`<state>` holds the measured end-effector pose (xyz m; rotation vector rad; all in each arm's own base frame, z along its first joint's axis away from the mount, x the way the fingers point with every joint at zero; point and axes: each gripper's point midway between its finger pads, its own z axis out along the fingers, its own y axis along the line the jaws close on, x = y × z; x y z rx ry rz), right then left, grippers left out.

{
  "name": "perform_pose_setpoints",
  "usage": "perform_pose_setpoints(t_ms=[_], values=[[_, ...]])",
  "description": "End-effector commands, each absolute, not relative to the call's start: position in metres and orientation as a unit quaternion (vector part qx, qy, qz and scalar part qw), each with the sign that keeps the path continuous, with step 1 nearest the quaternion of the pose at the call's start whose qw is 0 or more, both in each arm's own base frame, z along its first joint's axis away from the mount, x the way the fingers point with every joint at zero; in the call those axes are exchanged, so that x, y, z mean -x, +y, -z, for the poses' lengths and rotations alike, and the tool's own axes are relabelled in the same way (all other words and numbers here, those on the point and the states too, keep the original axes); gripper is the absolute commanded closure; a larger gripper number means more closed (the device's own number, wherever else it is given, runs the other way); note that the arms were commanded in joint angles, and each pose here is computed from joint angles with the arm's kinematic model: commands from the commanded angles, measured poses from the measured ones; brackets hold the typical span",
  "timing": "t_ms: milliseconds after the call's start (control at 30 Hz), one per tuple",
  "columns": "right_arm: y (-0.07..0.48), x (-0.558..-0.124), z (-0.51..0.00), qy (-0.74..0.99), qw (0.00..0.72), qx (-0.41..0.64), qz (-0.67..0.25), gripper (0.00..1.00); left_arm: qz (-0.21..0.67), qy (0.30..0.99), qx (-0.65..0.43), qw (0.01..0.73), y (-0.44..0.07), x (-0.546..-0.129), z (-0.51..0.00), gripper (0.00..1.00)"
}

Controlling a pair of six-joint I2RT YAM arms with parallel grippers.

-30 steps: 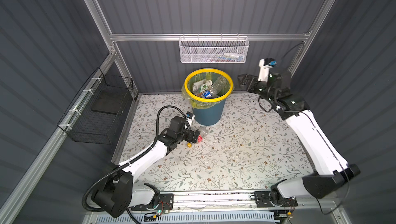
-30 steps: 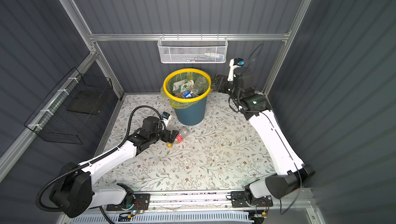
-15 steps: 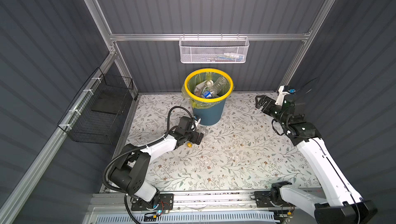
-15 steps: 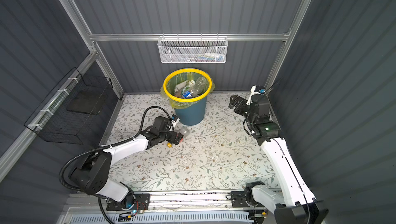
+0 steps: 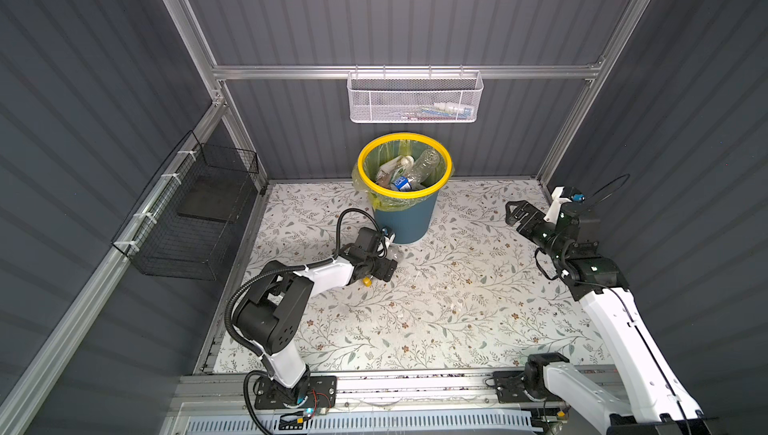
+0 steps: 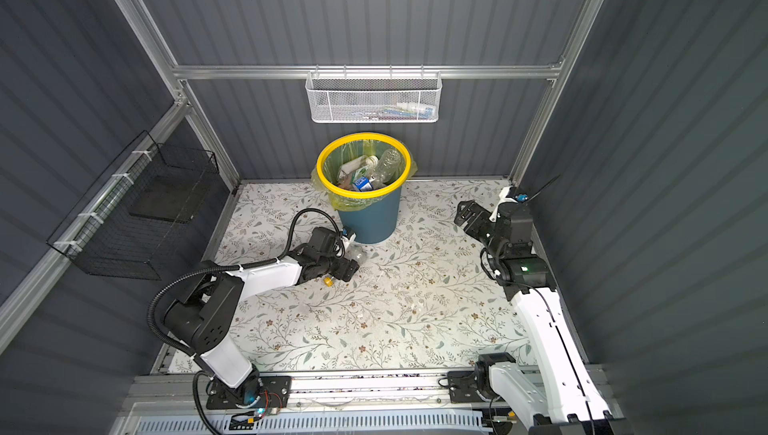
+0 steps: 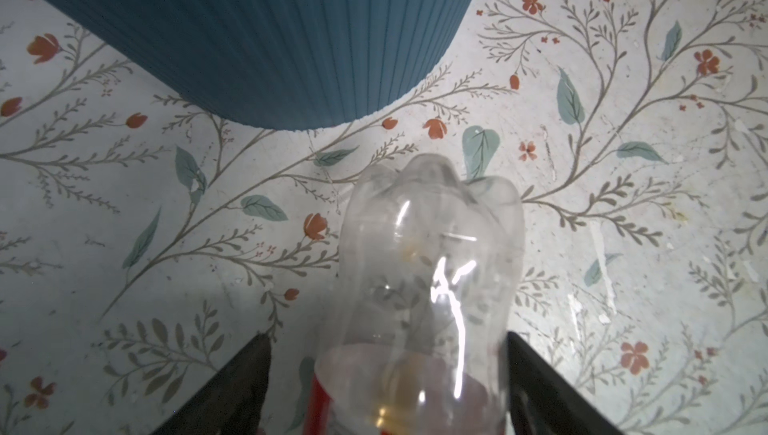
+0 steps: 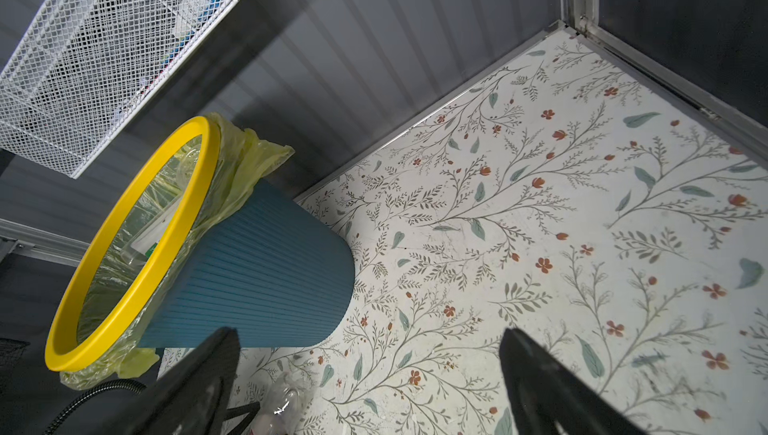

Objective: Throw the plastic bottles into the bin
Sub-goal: 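Withdraw the right arm while the left gripper grasps the red-label bottle, then lift the red-label bottle with the left gripper and drop it into the bin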

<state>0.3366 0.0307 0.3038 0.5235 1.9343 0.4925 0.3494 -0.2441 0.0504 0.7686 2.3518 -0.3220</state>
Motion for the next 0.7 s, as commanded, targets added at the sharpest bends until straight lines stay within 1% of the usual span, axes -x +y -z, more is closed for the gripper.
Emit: perform_pose_setpoints(t_ms=[0, 100, 200, 333, 467, 567, 667], values=[[0.031, -0.336, -0.302, 0.801, 0.510, -0.226, -0.216, 0.01, 0.123, 0.889, -0.290, 0.332, -0.247, -0.351, -0.057, 0.22], [0.033, -0.338, -0.300, 0.801, 0.508, -0.226, -0.222, 0.01, 0.124, 0.890, -0.288, 0.332, -0.244, -0.347, -0.059, 0.30], [0.035, -0.340, -0.298, 0.804, 0.503, -0.225, -0.225, 0.01, 0.127, 0.888, -0.285, 0.338, -0.241, -0.343, -0.066, 0.36], [0.036, -0.341, -0.292, 0.808, 0.495, -0.225, -0.227, 0.01, 0.129, 0.882, -0.278, 0.357, -0.232, -0.332, -0.083, 0.41], [0.040, -0.342, -0.287, 0.810, 0.487, -0.225, -0.236, 0.01, 0.117, 0.876, -0.262, 0.388, -0.213, -0.320, -0.102, 0.43], [0.040, -0.342, -0.285, 0.812, 0.484, -0.225, -0.237, 0.01, 0.110, 0.868, -0.243, 0.420, -0.198, -0.311, -0.129, 0.44], [0.041, -0.342, -0.281, 0.815, 0.480, -0.224, -0.235, 0.01, 0.109, 0.840, -0.217, 0.485, -0.181, -0.301, -0.181, 0.44]])
